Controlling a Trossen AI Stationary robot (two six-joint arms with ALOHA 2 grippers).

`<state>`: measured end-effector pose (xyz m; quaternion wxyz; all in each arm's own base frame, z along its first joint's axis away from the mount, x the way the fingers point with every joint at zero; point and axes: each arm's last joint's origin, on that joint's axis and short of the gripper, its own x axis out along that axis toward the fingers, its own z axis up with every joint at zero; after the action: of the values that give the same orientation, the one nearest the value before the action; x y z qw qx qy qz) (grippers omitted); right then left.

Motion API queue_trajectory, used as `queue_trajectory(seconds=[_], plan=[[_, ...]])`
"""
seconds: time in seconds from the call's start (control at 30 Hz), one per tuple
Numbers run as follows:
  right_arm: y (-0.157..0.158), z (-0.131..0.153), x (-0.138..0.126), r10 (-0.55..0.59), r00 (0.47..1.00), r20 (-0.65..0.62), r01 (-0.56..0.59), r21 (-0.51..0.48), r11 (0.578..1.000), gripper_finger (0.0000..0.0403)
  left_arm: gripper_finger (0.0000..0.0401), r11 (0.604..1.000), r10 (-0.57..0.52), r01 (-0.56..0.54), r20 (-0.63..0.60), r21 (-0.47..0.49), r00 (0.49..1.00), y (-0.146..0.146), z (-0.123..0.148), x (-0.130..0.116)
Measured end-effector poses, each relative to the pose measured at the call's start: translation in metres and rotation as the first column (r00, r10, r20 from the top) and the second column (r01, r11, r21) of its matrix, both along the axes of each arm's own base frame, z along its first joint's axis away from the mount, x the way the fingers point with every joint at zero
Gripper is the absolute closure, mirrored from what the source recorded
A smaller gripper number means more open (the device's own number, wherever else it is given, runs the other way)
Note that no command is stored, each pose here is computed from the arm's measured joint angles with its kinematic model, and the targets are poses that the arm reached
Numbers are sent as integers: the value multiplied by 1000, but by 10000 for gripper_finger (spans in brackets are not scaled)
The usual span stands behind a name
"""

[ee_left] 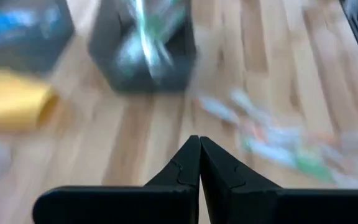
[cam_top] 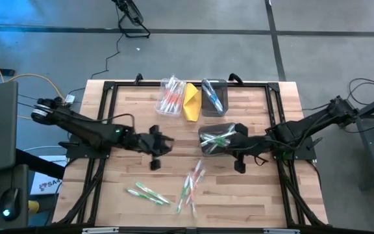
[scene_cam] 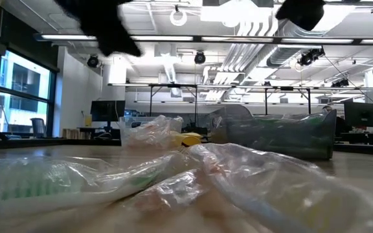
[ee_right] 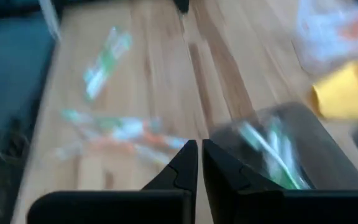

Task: Pick & Place Toothbrushes
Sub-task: Put the orange toothbrush into the transparent bin

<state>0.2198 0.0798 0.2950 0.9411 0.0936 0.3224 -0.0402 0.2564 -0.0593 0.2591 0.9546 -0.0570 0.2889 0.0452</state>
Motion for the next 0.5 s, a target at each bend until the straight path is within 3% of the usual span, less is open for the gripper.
queue_trajectory(seconds=[0.23, 0.37, 0.5], plan=[[9, -21, 20, -20, 953, 302, -21, 132, 991, 388, 398, 994, -110, 110, 2, -27, 994, -25, 0, -35], [21, -36, 31, -108, 937, 331, 37, 213, 976, 392, 398, 981, -190, 190, 7, -24, 982, -38, 3, -58], [38, -53, 46, -142, 917, 373, 62, 219, 974, 399, 398, 979, -202, 202, 21, 11, 979, -41, 11, -76]])
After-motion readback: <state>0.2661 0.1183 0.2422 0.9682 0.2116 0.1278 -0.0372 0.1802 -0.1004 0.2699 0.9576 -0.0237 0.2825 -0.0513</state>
